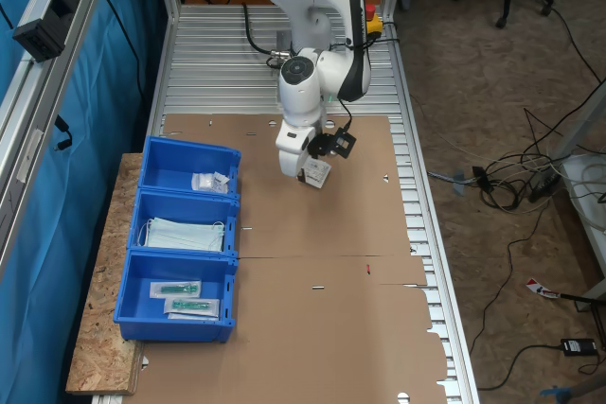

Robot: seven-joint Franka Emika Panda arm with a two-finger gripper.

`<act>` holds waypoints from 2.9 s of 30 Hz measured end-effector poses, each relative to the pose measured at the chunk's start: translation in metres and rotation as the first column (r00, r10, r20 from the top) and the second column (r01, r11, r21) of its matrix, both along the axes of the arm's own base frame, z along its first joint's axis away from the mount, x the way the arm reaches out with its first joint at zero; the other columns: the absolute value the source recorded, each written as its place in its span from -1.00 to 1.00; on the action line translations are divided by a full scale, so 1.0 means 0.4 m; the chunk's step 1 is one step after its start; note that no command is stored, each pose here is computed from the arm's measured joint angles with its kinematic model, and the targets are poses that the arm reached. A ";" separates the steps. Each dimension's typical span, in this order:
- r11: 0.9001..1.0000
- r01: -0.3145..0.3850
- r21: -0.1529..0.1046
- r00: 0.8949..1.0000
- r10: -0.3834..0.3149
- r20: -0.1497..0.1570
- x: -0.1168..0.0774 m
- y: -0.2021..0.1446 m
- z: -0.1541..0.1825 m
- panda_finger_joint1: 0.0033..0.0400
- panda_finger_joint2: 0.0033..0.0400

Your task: Pick and place sorting task of medical equipment.

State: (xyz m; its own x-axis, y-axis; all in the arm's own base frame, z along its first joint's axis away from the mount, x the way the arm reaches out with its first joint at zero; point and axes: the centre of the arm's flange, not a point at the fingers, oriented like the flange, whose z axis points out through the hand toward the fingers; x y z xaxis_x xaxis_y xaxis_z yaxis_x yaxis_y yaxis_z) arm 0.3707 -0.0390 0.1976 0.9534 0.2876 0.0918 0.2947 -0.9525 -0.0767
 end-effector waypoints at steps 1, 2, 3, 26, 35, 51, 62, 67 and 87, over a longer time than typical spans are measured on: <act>1.000 0.019 0.002 1.000 -0.019 0.002 -0.002 -0.001 -0.005 1.00 1.00; 0.999 0.036 0.004 0.999 -0.036 0.004 -0.005 -0.003 -0.009 1.00 1.00; 0.999 0.053 0.005 0.999 -0.053 0.005 -0.007 -0.004 -0.013 1.00 1.00; 0.979 0.202 -0.004 0.979 -0.202 -0.008 -0.100 0.008 -0.064 1.00 1.00; 0.984 0.177 -0.002 0.984 -0.177 -0.002 -0.097 0.040 -0.062 1.00 1.00; 0.986 0.165 0.002 0.986 -0.165 -0.022 -0.087 0.061 -0.085 1.00 1.00; 0.986 0.167 0.000 0.984 -0.167 -0.063 -0.090 0.063 -0.126 1.00 1.00; 0.985 0.173 -0.003 0.982 -0.173 -0.074 -0.094 0.058 -0.135 1.00 1.00; 0.978 0.206 -0.012 0.975 -0.206 -0.084 -0.102 0.027 -0.145 1.00 1.00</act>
State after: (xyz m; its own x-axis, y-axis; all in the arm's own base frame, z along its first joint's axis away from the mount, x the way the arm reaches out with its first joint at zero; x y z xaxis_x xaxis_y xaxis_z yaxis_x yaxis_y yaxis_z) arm 0.3301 -0.0282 0.1396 0.9964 0.0842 0.0083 0.0846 -0.9923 -0.0901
